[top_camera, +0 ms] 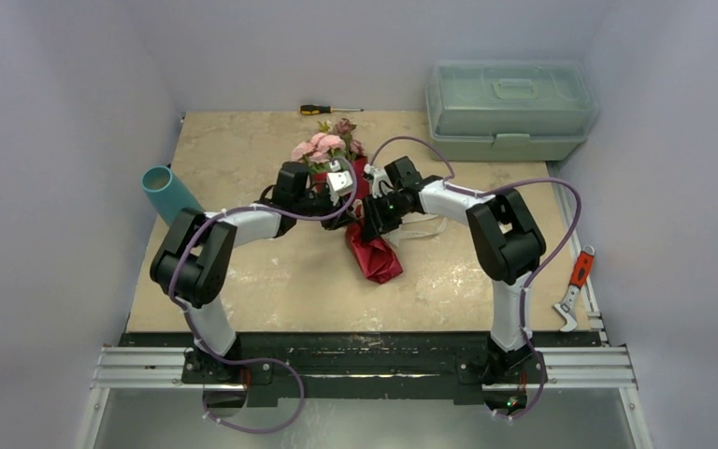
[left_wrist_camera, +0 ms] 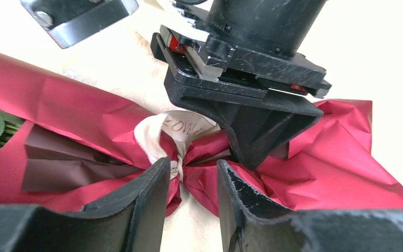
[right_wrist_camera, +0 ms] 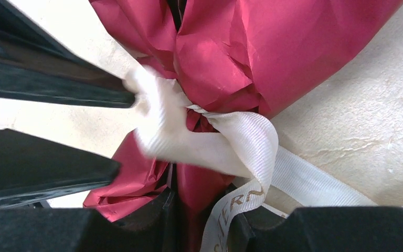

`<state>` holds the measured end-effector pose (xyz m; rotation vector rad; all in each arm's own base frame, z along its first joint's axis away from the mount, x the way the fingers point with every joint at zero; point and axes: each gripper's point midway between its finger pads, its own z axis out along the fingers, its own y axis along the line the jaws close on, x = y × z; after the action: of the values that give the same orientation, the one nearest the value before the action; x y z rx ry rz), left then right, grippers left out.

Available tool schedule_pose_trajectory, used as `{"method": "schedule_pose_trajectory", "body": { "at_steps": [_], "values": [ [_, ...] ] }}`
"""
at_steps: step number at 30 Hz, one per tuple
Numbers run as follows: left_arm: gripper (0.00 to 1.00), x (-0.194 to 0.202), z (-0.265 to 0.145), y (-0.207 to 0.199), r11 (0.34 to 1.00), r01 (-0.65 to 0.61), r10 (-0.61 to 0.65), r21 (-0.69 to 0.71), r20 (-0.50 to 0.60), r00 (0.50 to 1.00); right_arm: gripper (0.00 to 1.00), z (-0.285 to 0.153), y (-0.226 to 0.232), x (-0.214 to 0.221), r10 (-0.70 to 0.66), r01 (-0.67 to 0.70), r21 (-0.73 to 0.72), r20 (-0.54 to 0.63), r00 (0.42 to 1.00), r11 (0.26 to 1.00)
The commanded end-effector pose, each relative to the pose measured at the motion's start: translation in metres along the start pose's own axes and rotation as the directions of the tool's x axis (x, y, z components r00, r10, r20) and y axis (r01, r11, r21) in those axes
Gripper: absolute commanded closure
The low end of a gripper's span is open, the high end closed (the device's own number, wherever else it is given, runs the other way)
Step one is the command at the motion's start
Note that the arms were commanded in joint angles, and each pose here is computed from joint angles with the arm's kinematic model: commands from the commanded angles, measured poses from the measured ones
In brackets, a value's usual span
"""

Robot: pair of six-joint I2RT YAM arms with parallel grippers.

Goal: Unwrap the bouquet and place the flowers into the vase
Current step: Untie the ribbon from the wrapping paper.

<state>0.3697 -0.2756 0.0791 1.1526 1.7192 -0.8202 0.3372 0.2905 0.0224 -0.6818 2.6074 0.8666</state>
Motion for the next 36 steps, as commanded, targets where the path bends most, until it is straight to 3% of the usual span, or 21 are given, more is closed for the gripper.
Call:
{"method": "schedule_pose_trajectory", "body": {
  "at_steps": [1,7,18,28,36],
  "values": [
    [0.61,-0.027,-0.016,-0.005,0.996,-0.087,0.088,-0.021,0.048,0.995,0.64,-0.001,-0.028,0.059,0.045,-0.028,0.101,-0.172,0.984,0.995],
    [0.53,-0.013,-0.014,-0.007,0.996,-0.091,0.091,-0.027,0.021,0.996,0.64,-0.003,-0.028,0.063,0.046,-0.030,0.093,-0.174,0.984,0.995],
    [0.52,-0.014,0.013,0.014,0.998,-0.022,0.026,-0.059,0.062,0.998,0.64,-0.007,-0.028,0.067,0.035,-0.017,0.096,-0.182,0.983,0.995],
    [0.66,-0.015,0.030,0.007,0.998,-0.060,0.061,-0.021,0.065,0.996,0.64,-0.004,-0.029,0.070,0.041,-0.024,0.089,-0.197,0.979,0.996],
    [0.80,-0.033,0.015,-0.001,0.988,-0.149,0.151,-0.040,0.080,0.985,0.64,-0.004,-0.033,0.071,0.064,-0.046,0.089,-0.203,0.977,0.995]
  ]
}}
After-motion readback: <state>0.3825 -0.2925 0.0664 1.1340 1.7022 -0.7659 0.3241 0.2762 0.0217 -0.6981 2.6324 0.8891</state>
